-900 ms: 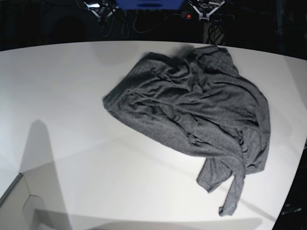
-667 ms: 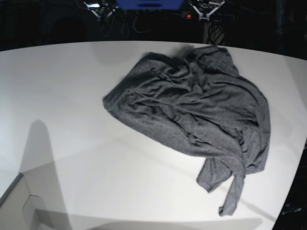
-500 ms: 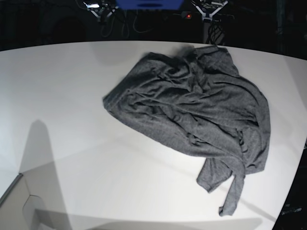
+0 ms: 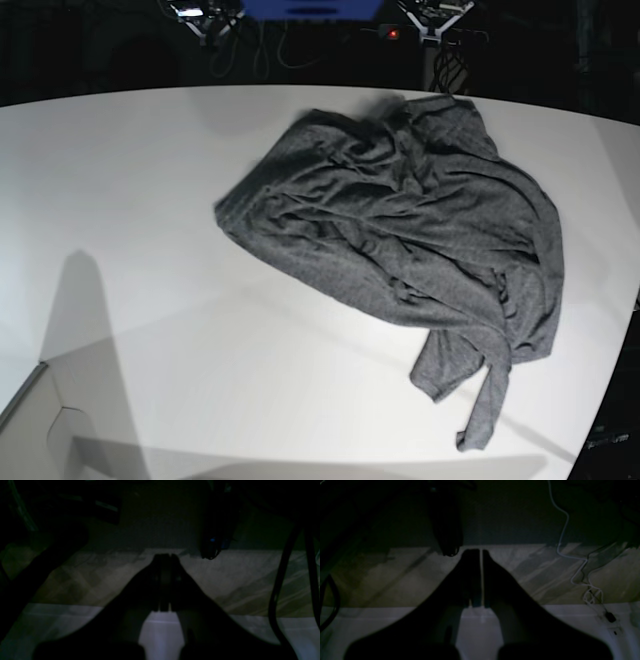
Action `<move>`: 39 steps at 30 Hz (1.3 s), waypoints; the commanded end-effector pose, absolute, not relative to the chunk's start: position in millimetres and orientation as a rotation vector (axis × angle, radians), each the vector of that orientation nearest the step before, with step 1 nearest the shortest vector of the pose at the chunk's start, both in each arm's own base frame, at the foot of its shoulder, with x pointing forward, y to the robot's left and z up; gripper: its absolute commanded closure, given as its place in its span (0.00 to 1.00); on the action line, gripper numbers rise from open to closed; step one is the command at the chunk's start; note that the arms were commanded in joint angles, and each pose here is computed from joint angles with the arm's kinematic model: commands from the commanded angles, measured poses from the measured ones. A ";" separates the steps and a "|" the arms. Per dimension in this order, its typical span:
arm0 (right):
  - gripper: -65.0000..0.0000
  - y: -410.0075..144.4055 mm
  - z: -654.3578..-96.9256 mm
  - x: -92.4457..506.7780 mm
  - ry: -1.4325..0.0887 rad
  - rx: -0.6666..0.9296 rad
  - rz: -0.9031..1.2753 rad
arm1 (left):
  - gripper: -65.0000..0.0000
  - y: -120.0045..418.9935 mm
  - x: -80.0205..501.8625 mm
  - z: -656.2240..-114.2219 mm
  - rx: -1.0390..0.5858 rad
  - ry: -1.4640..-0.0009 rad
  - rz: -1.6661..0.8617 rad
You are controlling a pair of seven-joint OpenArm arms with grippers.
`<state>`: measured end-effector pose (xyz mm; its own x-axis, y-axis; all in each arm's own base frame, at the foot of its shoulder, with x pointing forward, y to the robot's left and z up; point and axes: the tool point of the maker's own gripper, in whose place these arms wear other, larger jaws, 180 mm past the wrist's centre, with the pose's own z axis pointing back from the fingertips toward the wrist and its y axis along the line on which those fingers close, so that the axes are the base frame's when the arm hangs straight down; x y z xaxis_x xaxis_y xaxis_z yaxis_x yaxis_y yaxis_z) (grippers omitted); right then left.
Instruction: Layout the t-shirt on the table in an organized manner, then fold the t-shirt properly
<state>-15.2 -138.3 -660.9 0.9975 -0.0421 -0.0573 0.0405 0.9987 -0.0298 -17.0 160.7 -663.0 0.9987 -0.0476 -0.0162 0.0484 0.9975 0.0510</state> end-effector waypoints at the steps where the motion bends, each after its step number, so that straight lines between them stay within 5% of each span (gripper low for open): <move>1: 1.00 -138.0 -660.8 -17.1 0.058 -0.022 -0.035 | 1.00 163.5 -21.3 -662.7 0.060 0.022 -0.050; 19: 1.00 -155.5 -654.5 -53.0 0.067 -0.051 -0.027 | 1.00 186.9 -56.2 -655.5 0.090 0.030 -0.058; 28: 1.00 -177.0 -595.9 -53.8 -0.159 -0.091 0.018 | 1.00 203.2 -70.2 -613.5 0.098 -0.130 -0.124; 39: 1.00 -181.2 -465.8 31.7 -0.542 -0.112 0.100 | 1.00 165.6 9.0 -513.1 0.026 -0.507 -0.179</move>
<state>34.0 -177.9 -469.6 0.8602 0.1139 0.4970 -0.0588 0.9904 -0.1254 15.1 163.0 -515.0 0.8597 -0.1715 0.4812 0.1608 0.9849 0.0637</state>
